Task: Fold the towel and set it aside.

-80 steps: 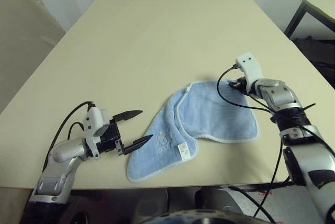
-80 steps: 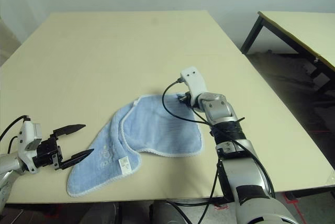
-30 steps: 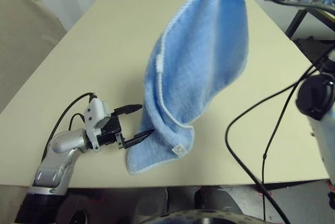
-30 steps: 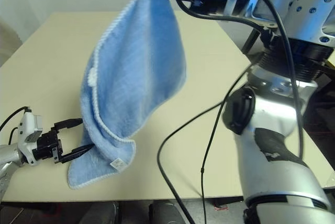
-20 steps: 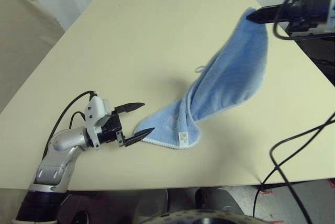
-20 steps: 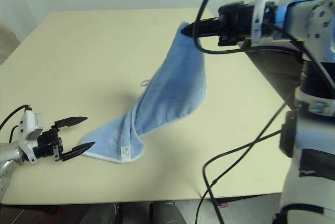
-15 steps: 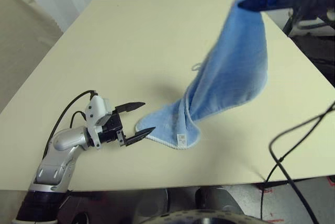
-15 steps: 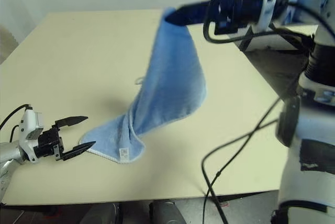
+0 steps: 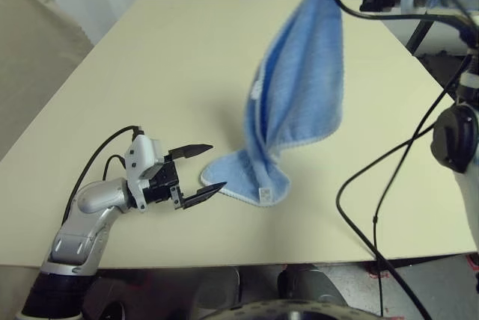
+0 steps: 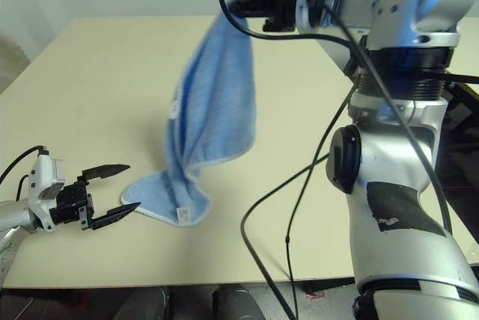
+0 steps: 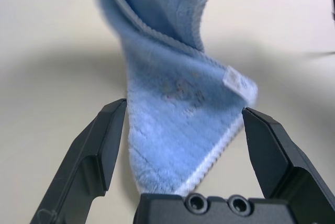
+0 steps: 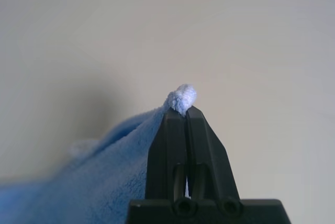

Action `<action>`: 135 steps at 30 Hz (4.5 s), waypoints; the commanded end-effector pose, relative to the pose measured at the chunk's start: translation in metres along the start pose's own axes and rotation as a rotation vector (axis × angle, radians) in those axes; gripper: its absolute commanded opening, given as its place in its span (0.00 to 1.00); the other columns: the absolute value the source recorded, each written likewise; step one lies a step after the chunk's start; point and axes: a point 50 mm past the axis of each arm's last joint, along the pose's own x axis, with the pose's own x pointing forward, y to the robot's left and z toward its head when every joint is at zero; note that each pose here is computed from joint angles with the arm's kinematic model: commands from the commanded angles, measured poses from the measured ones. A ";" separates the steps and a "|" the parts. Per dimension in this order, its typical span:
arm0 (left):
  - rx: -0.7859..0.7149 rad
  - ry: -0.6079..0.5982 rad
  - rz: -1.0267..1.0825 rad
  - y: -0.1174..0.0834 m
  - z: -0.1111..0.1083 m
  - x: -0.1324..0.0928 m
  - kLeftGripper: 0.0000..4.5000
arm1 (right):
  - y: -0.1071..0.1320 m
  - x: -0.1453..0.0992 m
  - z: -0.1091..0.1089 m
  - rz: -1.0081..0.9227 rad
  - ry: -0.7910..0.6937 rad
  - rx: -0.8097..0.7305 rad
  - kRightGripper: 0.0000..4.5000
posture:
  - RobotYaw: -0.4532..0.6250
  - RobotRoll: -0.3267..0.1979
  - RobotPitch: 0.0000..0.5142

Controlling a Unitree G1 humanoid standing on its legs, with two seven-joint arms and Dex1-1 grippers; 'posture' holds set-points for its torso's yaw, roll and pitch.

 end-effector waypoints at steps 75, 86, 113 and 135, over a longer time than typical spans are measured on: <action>0.394 0.446 -0.028 -0.007 -0.009 0.185 0.79 | 0.039 0.004 0.024 0.146 -0.200 0.293 0.00 | 0.46 0.62 0.09; 0.332 0.457 -0.017 -0.005 -0.010 0.179 0.00 | 0.038 0.001 0.024 0.143 -0.201 0.279 0.00 | 0.47 0.62 0.08; -0.172 -0.012 0.511 0.156 0.068 0.053 0.00 | -0.021 -0.017 -0.073 0.219 0.113 -0.385 0.00 | 0.46 0.62 0.06; -0.061 -0.070 0.675 0.207 0.111 0.001 0.00 | -0.063 -0.005 -0.037 -0.173 -0.177 -0.602 0.00 | 0.45 0.62 0.05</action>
